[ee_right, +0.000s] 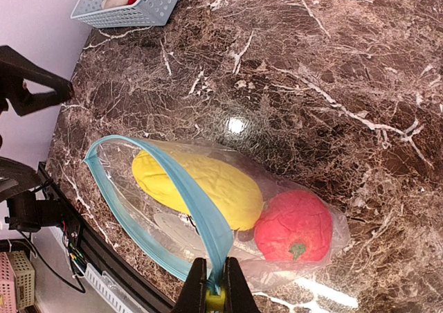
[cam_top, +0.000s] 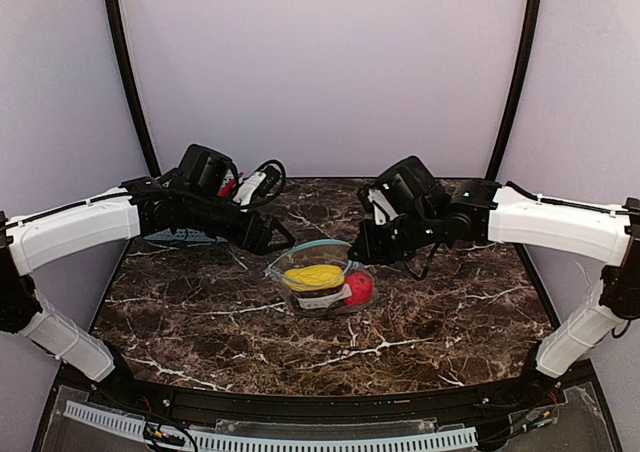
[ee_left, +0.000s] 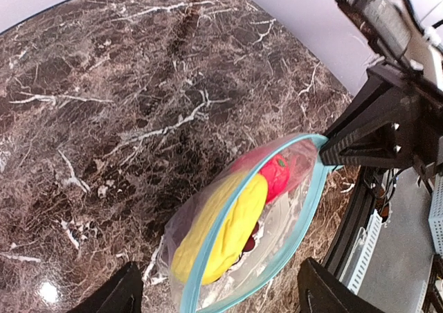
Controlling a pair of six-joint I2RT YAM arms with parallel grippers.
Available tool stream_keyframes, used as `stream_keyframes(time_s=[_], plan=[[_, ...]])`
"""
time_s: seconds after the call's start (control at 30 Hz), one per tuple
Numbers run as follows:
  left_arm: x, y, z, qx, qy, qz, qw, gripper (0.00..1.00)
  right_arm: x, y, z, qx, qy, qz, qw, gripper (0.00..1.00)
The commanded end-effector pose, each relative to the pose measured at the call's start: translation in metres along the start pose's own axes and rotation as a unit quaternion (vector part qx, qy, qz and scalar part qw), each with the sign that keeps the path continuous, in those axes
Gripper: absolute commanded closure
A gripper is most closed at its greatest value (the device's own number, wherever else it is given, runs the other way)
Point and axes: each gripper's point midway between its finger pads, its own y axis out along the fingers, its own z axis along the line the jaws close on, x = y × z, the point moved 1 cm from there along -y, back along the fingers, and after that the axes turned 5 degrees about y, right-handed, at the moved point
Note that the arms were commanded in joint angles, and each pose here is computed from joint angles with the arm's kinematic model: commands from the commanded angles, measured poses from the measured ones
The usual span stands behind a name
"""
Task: Place the food in the zip-top bag and seal the zipper
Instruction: Place the fake fruit in the zipper food storage bag, then adjust the zipper food storage bag at the center of the board.
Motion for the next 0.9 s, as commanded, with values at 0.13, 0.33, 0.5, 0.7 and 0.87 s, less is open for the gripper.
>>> stream_keyframes(time_s=[0.13,0.33,0.5,0.7,0.87], plan=[[-0.034,0.011,0.012,0.016,-0.035,0.050,0.998,0.44,0.005,-0.006,0.006,0.014,0.002,-0.012,1.000,0.98],[-0.045,0.020,0.016,0.016,-0.040,0.069,0.997,0.54,0.004,-0.005,0.004,0.012,0.003,-0.011,1.000,0.98],[-0.053,0.024,0.018,0.016,-0.039,0.083,0.996,0.61,0.004,-0.003,0.004,0.011,0.003,-0.010,1.000,0.98],[-0.059,0.025,0.019,0.015,-0.041,0.089,0.995,0.70,0.004,-0.002,0.005,0.012,0.003,-0.008,1.000,0.98],[-0.059,0.023,0.016,0.008,-0.038,0.089,0.995,0.89,0.004,-0.001,0.004,0.010,0.001,-0.009,1.000,0.98]])
